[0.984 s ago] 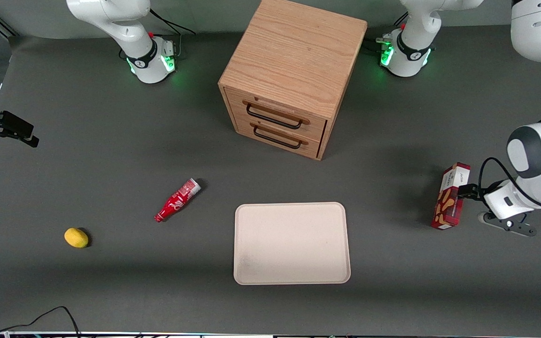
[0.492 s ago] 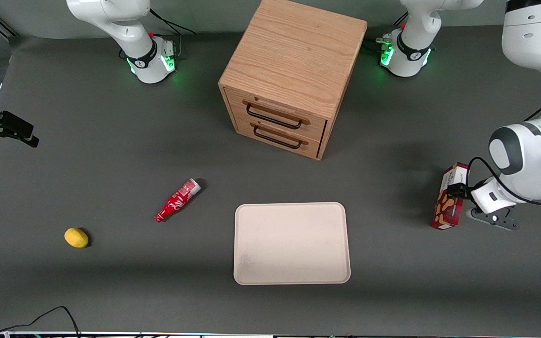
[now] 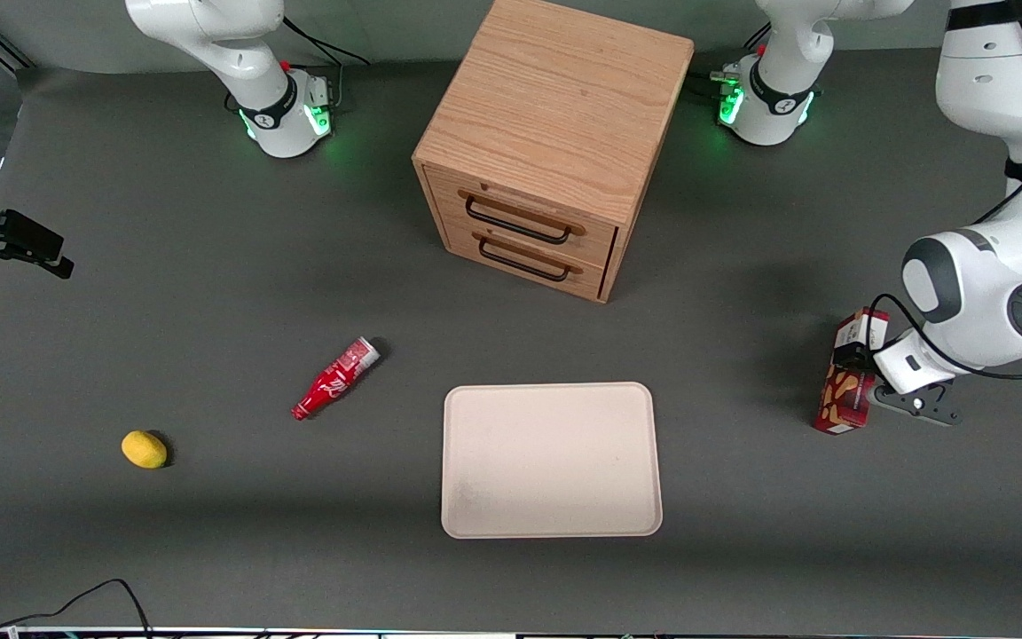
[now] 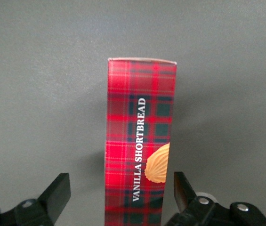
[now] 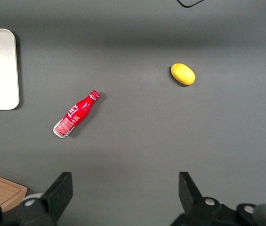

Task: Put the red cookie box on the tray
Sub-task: 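Lower the open left gripper around the cookie box and close it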

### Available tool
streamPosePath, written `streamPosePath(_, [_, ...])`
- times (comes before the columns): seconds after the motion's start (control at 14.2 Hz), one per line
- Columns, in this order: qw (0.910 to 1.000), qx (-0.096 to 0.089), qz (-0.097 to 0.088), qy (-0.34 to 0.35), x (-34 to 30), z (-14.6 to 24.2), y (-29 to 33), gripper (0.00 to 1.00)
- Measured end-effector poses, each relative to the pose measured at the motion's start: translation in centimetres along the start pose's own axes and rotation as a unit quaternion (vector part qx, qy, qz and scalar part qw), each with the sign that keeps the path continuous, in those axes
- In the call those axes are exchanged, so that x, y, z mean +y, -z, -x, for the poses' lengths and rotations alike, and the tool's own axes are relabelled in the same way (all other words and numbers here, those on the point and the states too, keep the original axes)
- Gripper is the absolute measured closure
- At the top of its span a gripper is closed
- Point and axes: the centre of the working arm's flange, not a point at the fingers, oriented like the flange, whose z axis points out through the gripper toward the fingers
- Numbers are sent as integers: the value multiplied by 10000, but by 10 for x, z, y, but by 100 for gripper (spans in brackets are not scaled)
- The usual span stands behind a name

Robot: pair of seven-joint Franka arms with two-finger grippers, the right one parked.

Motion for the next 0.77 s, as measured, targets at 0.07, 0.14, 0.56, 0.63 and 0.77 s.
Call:
streamPosePath(0.07, [10000,2,-2,5,0,1,-2,7])
streamPosePath(0.14, [10000,4,16,22,1,2,-3,7])
streamPosePath(0.56, [9999,91,133,-60,0,2,-3,64])
streamPosePath(0.63, [9998,91,134,-63,0,2,-3,64])
streamPosePath(0.77, [9998,101,138,-83,2,1,-2,64])
